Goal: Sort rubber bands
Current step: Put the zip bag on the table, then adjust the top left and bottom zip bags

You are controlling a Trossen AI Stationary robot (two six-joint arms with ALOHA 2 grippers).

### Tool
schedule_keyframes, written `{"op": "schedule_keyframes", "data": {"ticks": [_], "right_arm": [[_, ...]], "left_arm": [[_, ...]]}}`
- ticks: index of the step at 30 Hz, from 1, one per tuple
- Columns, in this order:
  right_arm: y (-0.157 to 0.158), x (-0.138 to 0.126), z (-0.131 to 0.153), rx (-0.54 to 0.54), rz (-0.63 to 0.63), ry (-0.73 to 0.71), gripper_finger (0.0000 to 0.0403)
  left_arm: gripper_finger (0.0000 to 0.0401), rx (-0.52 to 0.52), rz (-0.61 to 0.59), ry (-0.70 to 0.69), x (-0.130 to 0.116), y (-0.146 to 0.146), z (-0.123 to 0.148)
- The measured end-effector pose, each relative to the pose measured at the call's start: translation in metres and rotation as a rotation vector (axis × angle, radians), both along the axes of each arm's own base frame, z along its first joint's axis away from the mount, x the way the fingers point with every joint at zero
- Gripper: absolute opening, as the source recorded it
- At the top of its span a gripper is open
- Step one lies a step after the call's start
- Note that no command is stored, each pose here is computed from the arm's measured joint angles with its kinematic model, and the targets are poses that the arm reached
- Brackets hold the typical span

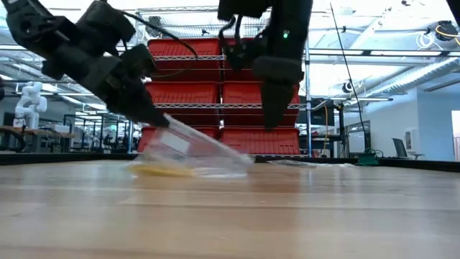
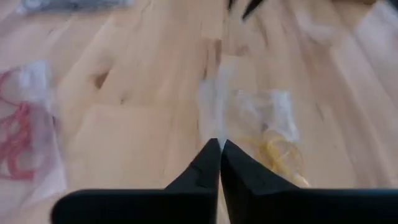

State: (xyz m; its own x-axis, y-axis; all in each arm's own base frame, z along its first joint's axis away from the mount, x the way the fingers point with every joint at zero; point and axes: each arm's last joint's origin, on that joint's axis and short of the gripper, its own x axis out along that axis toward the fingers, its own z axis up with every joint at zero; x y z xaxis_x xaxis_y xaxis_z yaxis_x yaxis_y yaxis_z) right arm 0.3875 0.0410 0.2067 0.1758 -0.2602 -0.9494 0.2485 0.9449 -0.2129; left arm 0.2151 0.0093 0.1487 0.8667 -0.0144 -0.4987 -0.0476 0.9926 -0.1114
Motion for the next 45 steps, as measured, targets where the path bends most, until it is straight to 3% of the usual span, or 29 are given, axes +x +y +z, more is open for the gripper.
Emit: {"op": "schedule_keyframes", "data": {"ticks": [5, 9, 13, 17, 19, 24, 28, 33, 39, 45], "right_arm": [[-0.03, -0.003, 0.0, -0.027, -0.027, 0.066, 0.0162], [-0.043, -0.004, 0.0, -0.042, 0.02, 0.103, 0.0187], [-0.046, 0.002, -0.008, -0.024, 0.147, 0.059, 0.0142], [-0.05, 0.002, -0.032, 0.033, 0.218, -0.001, 0.0037], [-0.053, 0.0, -0.047, 0.052, 0.215, -0.051, 0.0012], [-0.046, 0.002, -0.068, 0.15, 0.209, -0.245, 0.0004], [-0.035, 0.007, -0.069, 0.171, 0.174, -0.339, 0.0002], [-0.018, 0.016, -0.062, 0.19, 0.189, -0.46, 0.0001], [-0.011, 0.014, -0.069, 0.209, 0.174, -0.445, 0.0], [-0.014, -0.005, -0.079, 0.186, 0.093, -0.284, 0.0]], "left_arm": [[0.0079, 0.016, 0.033, 0.0, 0.009, 0.001, -0.011], [0.0123, 0.064, 0.117, 0.006, 0.016, 0.008, -0.012], [0.015, 0.144, 0.21, -0.009, 0.019, 0.02, -0.006], [0.0154, 0.196, 0.311, -0.019, 0.015, 0.037, 0.002], [0.0149, 0.197, 0.355, 0.005, 0.012, 0.047, 0.001], [0.011, 0.135, 0.372, 0.049, 0.005, 0.07, -0.006], [0.0062, 0.086, 0.331, 0.052, 0.011, 0.081, -0.01], [0.0014, 0.103, 0.296, 0.095, 0.028, 0.092, -0.018], [0.0006, 0.094, 0.281, 0.177, 0.034, 0.097, -0.034], [0.0003, 0.091, 0.255, 0.262, 0.028, 0.094, -0.037]]}}
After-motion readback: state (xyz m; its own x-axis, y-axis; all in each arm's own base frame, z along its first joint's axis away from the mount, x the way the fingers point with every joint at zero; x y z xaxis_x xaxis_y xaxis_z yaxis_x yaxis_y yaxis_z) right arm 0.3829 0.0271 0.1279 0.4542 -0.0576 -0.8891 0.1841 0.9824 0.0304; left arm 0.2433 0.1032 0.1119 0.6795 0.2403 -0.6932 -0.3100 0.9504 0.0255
